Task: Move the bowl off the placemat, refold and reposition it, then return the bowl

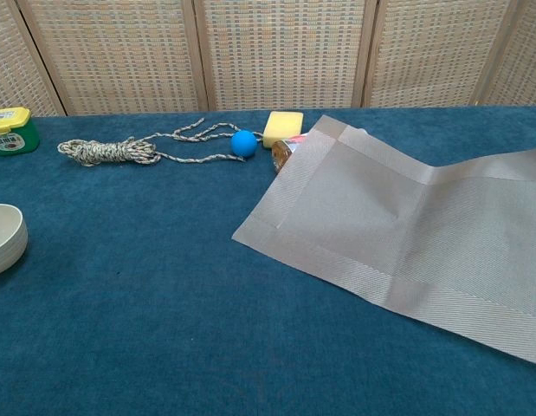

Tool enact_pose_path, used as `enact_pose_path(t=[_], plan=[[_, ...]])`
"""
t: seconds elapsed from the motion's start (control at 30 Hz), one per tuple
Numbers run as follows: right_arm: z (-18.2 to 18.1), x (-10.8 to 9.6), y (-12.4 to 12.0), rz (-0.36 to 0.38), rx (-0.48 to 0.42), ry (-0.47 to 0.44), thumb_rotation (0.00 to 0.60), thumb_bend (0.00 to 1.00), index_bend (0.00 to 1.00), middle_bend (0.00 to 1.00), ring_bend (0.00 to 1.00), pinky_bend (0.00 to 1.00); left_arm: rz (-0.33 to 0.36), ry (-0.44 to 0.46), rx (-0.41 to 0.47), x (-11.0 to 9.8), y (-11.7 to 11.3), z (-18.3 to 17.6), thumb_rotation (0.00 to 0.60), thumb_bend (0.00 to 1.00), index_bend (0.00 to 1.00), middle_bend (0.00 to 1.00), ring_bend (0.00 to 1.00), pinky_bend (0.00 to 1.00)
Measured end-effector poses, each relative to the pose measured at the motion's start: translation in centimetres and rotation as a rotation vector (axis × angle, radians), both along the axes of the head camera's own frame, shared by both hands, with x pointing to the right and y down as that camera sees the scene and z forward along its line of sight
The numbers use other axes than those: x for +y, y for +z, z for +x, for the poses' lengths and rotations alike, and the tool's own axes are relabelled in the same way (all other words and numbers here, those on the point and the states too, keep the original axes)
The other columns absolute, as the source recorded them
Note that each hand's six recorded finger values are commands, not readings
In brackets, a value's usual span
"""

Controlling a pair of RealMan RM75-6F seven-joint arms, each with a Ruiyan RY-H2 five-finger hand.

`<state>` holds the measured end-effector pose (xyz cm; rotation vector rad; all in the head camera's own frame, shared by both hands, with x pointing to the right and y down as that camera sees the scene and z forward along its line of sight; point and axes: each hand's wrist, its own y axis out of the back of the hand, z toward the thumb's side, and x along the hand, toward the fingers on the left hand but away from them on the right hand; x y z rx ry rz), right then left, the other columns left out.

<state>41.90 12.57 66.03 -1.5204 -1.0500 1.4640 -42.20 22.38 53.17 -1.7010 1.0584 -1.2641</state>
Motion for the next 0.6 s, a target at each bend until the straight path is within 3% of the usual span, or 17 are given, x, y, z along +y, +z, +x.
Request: enact_pose_path(t=[0.17,0.37,0.6], plan=[[1.6,1.3,-0.6,0.006,-0.005,0.073,0.6,0.31,0.03,0.0,0.0,0.0,-0.005,0.003,-0.007,0.0,0.3,0.1,0.6,0.2,0.0,0.0,0.0,0.0],[2.7,2.2,-2.2,0.054,-0.019,0.119,0.6,0.26,0.0,0.0,0.0,0.0,-0.011,0.008,-0.012,0.0,0.6,0.4,0.6,0.2,0.0,0.0,0.0,0.0],[3.3,4.2,-4.9,0.121,-0.108,0.173,0.6,0.24,0.0,0.0,0.0,0.0,-0.025,0.031,-0.012,-0.8,1.4,1.3,0.6,0.19,0.0,0.0,0.0,0.0]])
